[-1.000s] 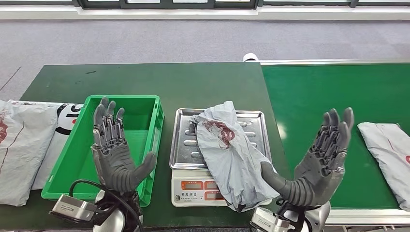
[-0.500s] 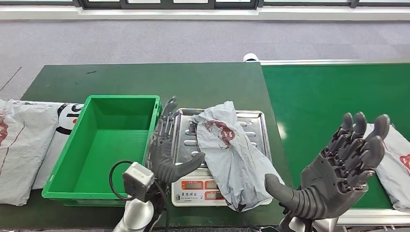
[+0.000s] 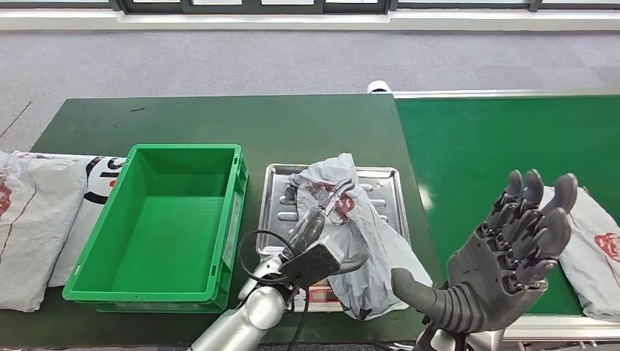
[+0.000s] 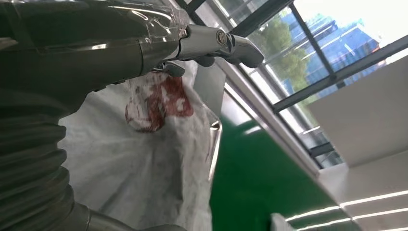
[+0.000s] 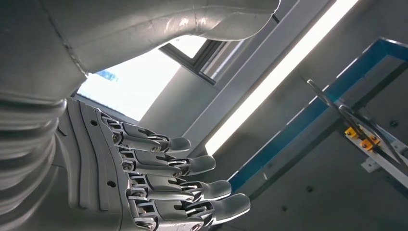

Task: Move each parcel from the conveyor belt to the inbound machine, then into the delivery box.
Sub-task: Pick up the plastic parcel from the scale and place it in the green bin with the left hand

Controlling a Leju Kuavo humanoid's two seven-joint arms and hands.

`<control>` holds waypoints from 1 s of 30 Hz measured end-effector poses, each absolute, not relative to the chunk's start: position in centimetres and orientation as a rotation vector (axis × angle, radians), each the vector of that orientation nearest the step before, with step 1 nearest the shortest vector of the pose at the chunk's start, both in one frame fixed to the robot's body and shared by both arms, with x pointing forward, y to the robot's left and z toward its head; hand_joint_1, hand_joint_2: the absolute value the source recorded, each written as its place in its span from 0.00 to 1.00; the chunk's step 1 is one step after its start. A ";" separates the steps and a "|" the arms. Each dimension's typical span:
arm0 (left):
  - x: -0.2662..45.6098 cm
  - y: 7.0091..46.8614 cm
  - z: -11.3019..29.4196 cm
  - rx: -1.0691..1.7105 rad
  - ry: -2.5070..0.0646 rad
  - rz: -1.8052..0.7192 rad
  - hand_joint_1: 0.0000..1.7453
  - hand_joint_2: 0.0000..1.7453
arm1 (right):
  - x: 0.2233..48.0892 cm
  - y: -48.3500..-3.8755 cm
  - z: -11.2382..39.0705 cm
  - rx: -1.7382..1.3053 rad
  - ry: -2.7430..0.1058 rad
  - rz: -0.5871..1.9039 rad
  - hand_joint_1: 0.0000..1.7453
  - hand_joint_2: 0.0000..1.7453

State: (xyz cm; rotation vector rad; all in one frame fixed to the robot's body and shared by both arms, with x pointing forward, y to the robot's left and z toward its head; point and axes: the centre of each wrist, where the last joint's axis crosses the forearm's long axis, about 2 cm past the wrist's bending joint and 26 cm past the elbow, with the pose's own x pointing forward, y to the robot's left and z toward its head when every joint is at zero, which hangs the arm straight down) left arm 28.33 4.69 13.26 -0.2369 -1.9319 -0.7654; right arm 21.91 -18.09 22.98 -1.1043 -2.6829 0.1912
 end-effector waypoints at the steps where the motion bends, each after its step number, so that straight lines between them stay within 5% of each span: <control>1: 28.4 4.5 13.0 -0.225 -1.911 -0.798 0.00 1.00 | 21.9 -18.1 23.0 -1.104 -2.682 0.192 0.00 1.00; 12: 29.1 3.0 11.4 -0.104 -1.756 -1.029 0.01 1.00 | 22.0 -18.0 22.9 -1.099 -2.679 0.194 0.00 1.00; 16: 29.2 2.8 11.2 -0.079 -1.735 -1.057 0.97 1.00 | 22.0 -18.0 22.8 -1.094 -2.677 0.195 0.00 1.00; 30: 29.6 2.6 11.1 -0.042 -1.727 -1.111 1.00 1.00 | 22.2 -17.7 22.3 -1.073 -2.665 0.200 0.00 1.00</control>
